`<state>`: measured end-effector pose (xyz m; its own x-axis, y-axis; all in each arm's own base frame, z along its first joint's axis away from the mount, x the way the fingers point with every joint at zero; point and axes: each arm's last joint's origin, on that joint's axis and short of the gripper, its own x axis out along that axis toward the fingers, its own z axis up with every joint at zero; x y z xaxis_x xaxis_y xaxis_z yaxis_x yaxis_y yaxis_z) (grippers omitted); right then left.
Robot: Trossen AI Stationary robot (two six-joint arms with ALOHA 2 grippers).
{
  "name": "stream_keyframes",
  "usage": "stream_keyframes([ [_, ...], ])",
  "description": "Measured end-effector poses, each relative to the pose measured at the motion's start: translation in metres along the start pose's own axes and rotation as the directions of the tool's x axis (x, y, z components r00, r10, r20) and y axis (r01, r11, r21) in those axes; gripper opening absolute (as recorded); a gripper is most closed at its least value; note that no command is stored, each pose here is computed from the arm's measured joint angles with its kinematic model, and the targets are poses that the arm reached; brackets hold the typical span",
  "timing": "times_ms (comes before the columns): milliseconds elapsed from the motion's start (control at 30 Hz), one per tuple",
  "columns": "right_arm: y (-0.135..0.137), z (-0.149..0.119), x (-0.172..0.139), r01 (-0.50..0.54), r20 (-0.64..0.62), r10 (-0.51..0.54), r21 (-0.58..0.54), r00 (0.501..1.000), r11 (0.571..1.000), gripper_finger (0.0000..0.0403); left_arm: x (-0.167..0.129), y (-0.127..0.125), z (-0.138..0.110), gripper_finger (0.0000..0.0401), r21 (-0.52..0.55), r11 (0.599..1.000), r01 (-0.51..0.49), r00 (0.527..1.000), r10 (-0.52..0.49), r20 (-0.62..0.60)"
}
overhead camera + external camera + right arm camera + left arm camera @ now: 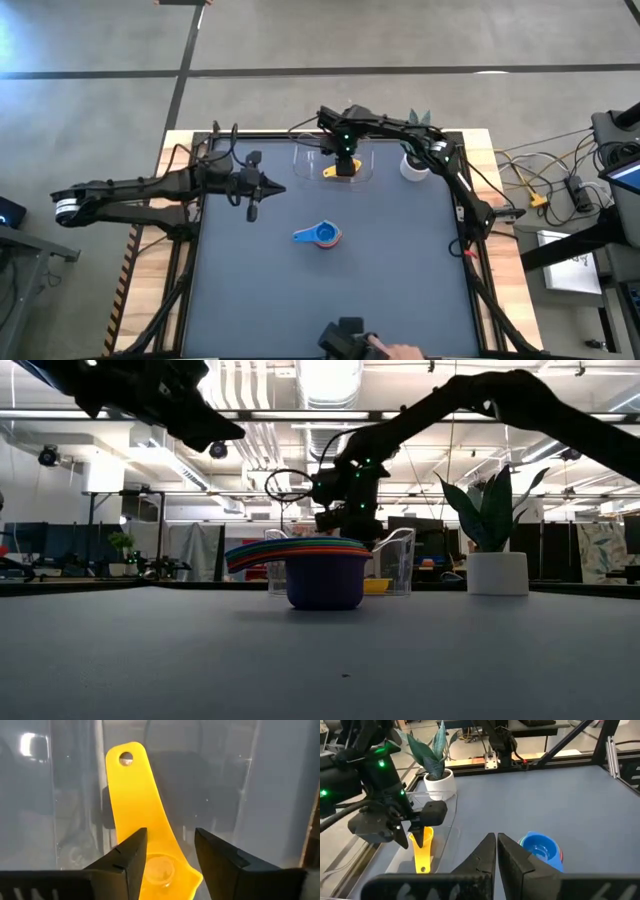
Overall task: Nest measuring cups in basket
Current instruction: Stack the yellow measuring cup on top of the blue measuring cup
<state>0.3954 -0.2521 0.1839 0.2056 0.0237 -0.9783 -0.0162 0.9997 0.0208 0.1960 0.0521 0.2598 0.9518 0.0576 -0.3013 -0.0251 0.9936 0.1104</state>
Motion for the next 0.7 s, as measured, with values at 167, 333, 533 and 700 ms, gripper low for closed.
stream_keyframes([
  [167,0.000,0.000,0.003,-0.004,-0.006,0.004,-0.022,1.000,1.000,0.0182,0.001,-0.001,-0.005,0.0000,0.010,1.000,0.002,1.000,-0.002,-0.013],
  [333,0.001,-0.001,0.004,-0.013,-0.017,0.013,-0.010,1.000,1.000,0.0191,0.001,-0.001,-0.008,0.0000,0.016,1.000,0.005,1.000,-0.004,-0.024],
  [533,0.005,0.002,-0.006,-0.019,0.011,0.020,-0.015,1.000,1.000,0.0192,0.001,-0.001,-0.009,0.0000,0.023,1.000,0.005,1.000,-0.005,-0.027],
  [700,0.007,0.004,-0.017,-0.040,0.051,0.040,-0.007,0.998,0.999,0.0192,0.001,-0.001,-0.009,0.0000,0.026,1.000,0.005,1.000,-0.005,-0.027],
])
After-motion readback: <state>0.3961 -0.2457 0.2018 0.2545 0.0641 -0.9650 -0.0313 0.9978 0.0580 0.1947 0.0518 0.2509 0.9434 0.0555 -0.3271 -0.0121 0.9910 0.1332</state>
